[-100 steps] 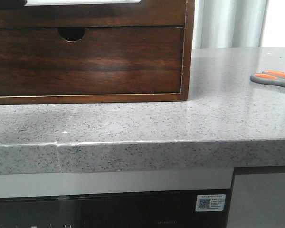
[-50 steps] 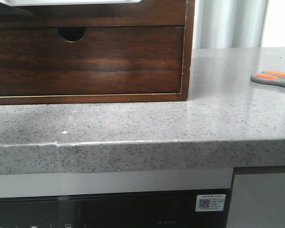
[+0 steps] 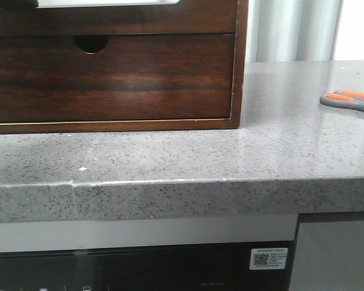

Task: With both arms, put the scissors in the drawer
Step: 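Pull the drawer open toward the robot with the left gripper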

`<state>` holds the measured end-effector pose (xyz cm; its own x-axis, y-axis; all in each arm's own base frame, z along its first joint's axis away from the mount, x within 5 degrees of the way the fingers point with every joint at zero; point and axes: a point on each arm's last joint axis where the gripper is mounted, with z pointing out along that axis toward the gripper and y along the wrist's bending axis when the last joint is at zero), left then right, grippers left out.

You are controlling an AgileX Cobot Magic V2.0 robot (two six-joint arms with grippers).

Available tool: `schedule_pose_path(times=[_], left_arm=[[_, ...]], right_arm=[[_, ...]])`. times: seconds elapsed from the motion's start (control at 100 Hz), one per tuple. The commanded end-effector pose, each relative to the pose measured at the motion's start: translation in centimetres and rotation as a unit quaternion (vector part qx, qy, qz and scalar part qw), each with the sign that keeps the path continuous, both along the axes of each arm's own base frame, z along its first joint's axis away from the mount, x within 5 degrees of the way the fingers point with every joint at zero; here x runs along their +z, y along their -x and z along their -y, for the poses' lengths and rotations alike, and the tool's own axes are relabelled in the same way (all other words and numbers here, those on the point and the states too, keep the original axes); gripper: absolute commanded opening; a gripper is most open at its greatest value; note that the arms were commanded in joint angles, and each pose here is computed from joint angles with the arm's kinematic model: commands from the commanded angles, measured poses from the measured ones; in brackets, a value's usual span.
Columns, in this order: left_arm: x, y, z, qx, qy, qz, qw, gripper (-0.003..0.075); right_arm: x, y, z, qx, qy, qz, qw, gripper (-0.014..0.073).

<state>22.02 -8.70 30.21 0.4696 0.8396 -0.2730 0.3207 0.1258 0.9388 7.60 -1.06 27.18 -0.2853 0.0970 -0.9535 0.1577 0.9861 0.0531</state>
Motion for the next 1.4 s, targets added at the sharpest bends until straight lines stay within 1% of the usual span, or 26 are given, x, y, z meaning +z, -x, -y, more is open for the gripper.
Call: schedule_pose_path(times=[0.0, 0.26, 0.41, 0.61, 0.78, 0.96, 1.05, 1.09, 1.14, 1.19, 1.24, 1.29, 1.34, 1.39], left_arm=[[1.8, 1.0, 0.1, -0.005, 0.044, 0.022, 0.999, 0.0004], [1.0, 4.3, 0.4, -0.033, 0.047, 0.028, 0.998, 0.0004], [0.4, 6.2, 0.4, -0.036, 0.041, 0.024, 0.998, 0.0004], [0.1, 9.0, 0.7, -0.072, 0.046, 0.037, 0.996, 0.0004], [-0.3, 10.2, 0.2, -0.052, 0.047, 0.026, 0.997, 0.0004], [0.0, 11.2, 0.3, -0.077, 0.055, 0.038, 0.995, 0.0004], [0.0, 11.3, 0.3, -0.077, 0.054, 0.036, 0.995, 0.0011], [0.0, 11.3, 0.3, -0.077, 0.054, 0.036, 0.995, 0.0033], [0.0, 11.3, 0.4, -0.078, 0.054, 0.037, 0.995, 0.0084], [0.1, 11.3, 0.4, -0.078, 0.056, 0.037, 0.995, 0.0157], [0.1, 11.3, 0.4, -0.079, 0.057, 0.037, 0.995, 0.0252], [0.1, 11.3, 0.4, -0.079, 0.057, 0.037, 0.995, 0.0319], [0.1, 11.3, 0.4, -0.079, 0.057, 0.037, 0.995, 0.0353], [0.1, 11.3, 0.4, -0.079, 0.059, 0.036, 0.994, 0.0358]], right_arm=[[1.4, -0.3, 0.1, 0.0, 0.009, 0.039, 0.999, -0.0106], [1.4, -0.3, 0.0, 0.002, 0.009, 0.038, 0.999, -0.0106], [1.4, -0.3, 0.0, 0.002, 0.009, 0.038, 0.999, -0.0106], [1.4, -0.3, 0.0, 0.002, 0.009, 0.038, 0.999, -0.0106], [1.4, -0.3, 0.0, 0.002, 0.009, 0.037, 0.999, -0.0106], [1.4, -0.3, 0.0, 0.002, 0.009, 0.037, 0.999, -0.0106], [1.4, -0.3, 0.0, 0.002, 0.009, 0.037, 0.999, -0.0106], [1.4, -0.3, 0.0, 0.002, 0.009, 0.037, 0.999, -0.0106], [1.3, -0.3, 0.0, 0.003, 0.008, 0.034, 0.999, -0.0106], [1.3, -0.3, 0.0, 0.003, 0.008, 0.03, 1.0, -0.0106], [1.2, -0.3, 0.0, 0.003, 0.007, 0.024, 1.0, -0.0106], [1.0, -0.3, 0.0, 0.004, 0.005, 0.015, 1.0, -0.0105], [0.8, -0.4, 0.0, 0.004, 0.004, 0.005, 1.0, -0.0105], [0.7, -0.6, 0.0, 0.007, 0.002, -0.003, 1.0, -0.0104]])
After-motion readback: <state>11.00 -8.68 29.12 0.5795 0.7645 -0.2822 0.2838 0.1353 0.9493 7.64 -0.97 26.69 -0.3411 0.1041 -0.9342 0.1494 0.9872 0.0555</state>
